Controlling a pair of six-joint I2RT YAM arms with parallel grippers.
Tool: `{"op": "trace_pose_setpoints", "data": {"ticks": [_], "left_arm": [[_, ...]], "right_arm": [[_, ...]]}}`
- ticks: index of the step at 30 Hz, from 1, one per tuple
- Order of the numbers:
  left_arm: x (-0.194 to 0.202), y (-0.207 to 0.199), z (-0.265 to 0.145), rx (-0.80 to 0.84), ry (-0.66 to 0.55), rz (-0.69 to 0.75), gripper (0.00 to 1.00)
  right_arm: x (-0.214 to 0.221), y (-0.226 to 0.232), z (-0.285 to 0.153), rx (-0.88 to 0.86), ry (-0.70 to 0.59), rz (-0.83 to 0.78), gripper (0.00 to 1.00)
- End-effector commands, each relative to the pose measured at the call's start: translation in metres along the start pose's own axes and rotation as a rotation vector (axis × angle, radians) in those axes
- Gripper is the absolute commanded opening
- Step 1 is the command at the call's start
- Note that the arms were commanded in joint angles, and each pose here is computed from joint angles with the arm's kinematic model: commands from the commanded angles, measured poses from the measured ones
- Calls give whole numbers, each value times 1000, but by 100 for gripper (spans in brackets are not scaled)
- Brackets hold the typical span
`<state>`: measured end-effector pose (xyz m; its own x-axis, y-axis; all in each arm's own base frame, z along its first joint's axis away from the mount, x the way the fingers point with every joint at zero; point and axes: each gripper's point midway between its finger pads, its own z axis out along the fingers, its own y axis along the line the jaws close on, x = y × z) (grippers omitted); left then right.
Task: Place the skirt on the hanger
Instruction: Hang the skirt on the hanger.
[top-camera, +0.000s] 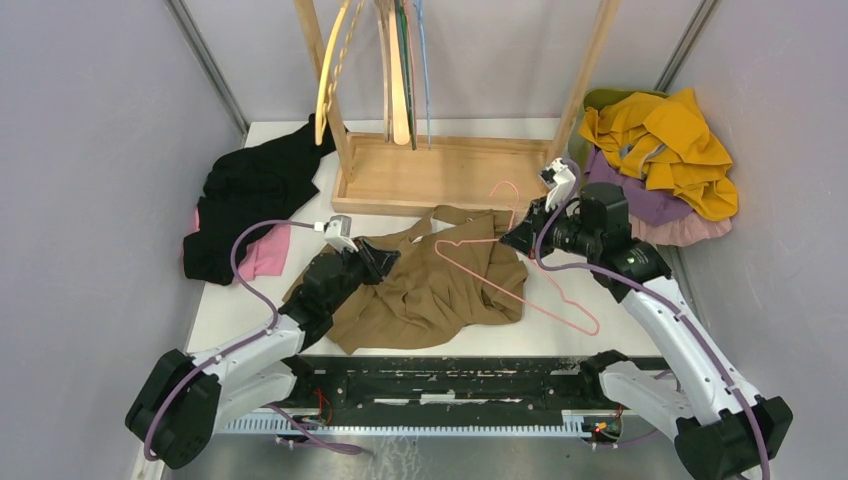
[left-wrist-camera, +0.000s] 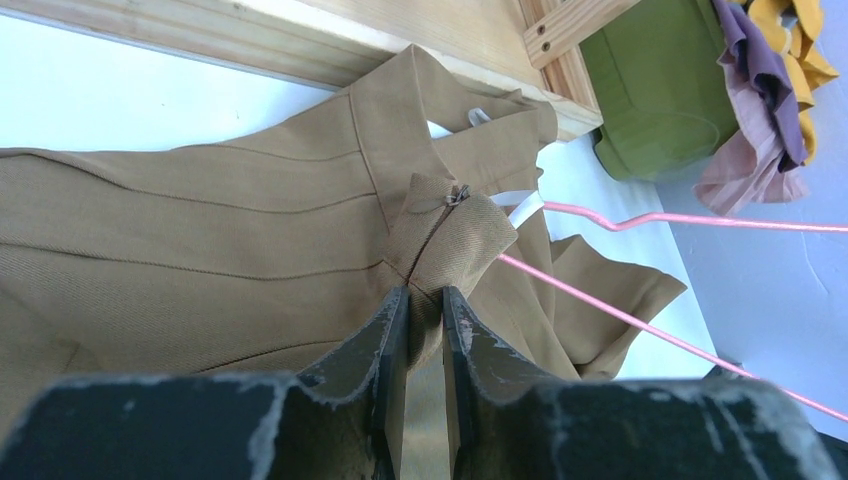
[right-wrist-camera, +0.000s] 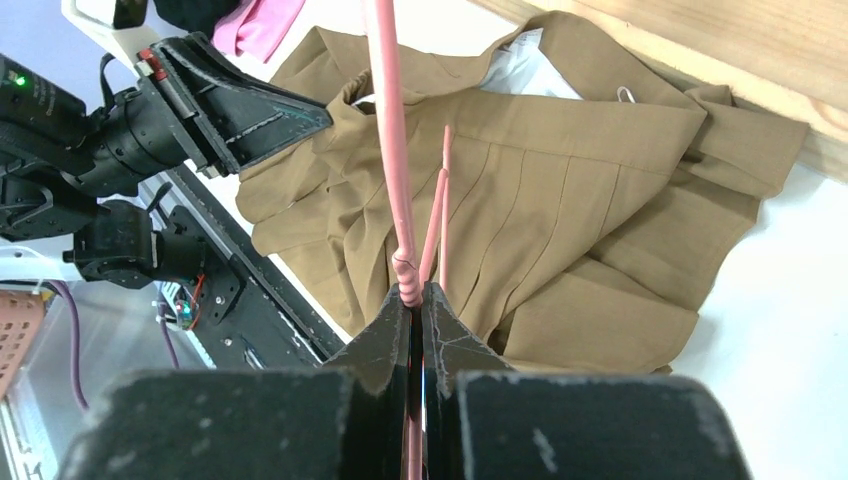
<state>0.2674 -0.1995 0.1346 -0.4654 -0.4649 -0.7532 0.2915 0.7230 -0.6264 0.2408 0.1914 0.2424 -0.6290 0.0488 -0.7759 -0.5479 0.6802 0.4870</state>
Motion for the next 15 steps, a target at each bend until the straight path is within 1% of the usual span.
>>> {"op": "trace_pose_setpoints", "data": {"ticks": [1,4,12,15], "left_arm": [[-8,-14,6,48,5,33,25],[-5,-16,10,54,32,40,25],[-8,-23,21,62,47,43,25],[-9,-25,23,70,47,43,25]], "right_arm": [[-31,17,-13,-5,-111,-131,1],[-36,27,-16,-30,-144,-175,1],[-29,43,-14,-108,-108,-190,1],[-28,43,-14,-107,-105,-187,1]]}}
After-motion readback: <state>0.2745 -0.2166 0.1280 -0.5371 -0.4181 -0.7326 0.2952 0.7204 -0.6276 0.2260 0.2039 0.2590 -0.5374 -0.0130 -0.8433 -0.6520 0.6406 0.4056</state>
